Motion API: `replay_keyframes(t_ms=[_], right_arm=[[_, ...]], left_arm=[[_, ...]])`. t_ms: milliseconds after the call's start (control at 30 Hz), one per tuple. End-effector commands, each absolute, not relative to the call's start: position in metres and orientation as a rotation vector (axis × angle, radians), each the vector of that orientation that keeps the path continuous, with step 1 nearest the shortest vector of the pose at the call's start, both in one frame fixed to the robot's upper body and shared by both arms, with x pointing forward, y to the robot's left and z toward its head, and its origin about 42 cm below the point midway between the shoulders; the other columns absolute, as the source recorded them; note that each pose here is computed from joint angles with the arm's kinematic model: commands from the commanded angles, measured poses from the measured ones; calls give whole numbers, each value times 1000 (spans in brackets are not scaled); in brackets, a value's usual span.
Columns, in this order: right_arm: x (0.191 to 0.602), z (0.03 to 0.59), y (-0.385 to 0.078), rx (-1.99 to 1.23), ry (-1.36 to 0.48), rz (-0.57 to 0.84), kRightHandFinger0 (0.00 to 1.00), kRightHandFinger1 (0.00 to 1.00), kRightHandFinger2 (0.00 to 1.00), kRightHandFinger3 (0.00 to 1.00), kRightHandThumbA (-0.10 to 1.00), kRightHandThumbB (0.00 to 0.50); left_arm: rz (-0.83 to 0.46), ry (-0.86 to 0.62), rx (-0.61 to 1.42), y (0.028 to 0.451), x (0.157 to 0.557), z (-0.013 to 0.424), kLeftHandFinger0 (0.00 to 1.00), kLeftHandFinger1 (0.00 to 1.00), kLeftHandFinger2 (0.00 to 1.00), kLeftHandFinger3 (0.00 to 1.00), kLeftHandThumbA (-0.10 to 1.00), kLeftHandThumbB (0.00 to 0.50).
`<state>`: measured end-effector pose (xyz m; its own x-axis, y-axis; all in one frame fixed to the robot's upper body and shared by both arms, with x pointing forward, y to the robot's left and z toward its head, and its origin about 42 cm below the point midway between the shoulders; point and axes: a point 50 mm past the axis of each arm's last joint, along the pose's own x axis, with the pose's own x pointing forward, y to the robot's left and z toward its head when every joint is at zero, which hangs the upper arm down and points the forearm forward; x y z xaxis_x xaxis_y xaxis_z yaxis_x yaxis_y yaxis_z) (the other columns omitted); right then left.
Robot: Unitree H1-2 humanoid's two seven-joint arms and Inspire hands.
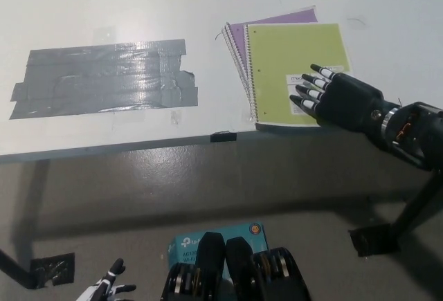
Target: The robot uses its right hand to align two notebooks stacked together until they are fully overlapped
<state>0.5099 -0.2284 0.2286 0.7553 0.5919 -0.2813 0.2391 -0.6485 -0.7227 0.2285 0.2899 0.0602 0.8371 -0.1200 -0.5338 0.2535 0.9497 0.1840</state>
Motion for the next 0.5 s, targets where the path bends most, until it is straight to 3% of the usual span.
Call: replay_keyframes(t_ms=[0, 133, 467], right_arm=[[524, 278, -233, -2287, -669, 576, 1000, 1000, 1000, 1000, 1000, 238], [529, 312, -221, -2227, -696, 518, 1000, 1000, 1000, 1000, 1000, 200], [531, 338, -184, -2001, -784, 449, 1000, 1000, 1000, 1000, 1000, 201]], left_arm=[[-195, 545, 287, 298, 224, 66, 710, 753, 832, 1000, 1000, 500], [-192, 545, 289, 298, 224, 67, 658, 704, 808, 1000, 1000, 500], [-181, 569, 277, 298, 216, 60, 691, 751, 824, 1000, 1000, 500]])
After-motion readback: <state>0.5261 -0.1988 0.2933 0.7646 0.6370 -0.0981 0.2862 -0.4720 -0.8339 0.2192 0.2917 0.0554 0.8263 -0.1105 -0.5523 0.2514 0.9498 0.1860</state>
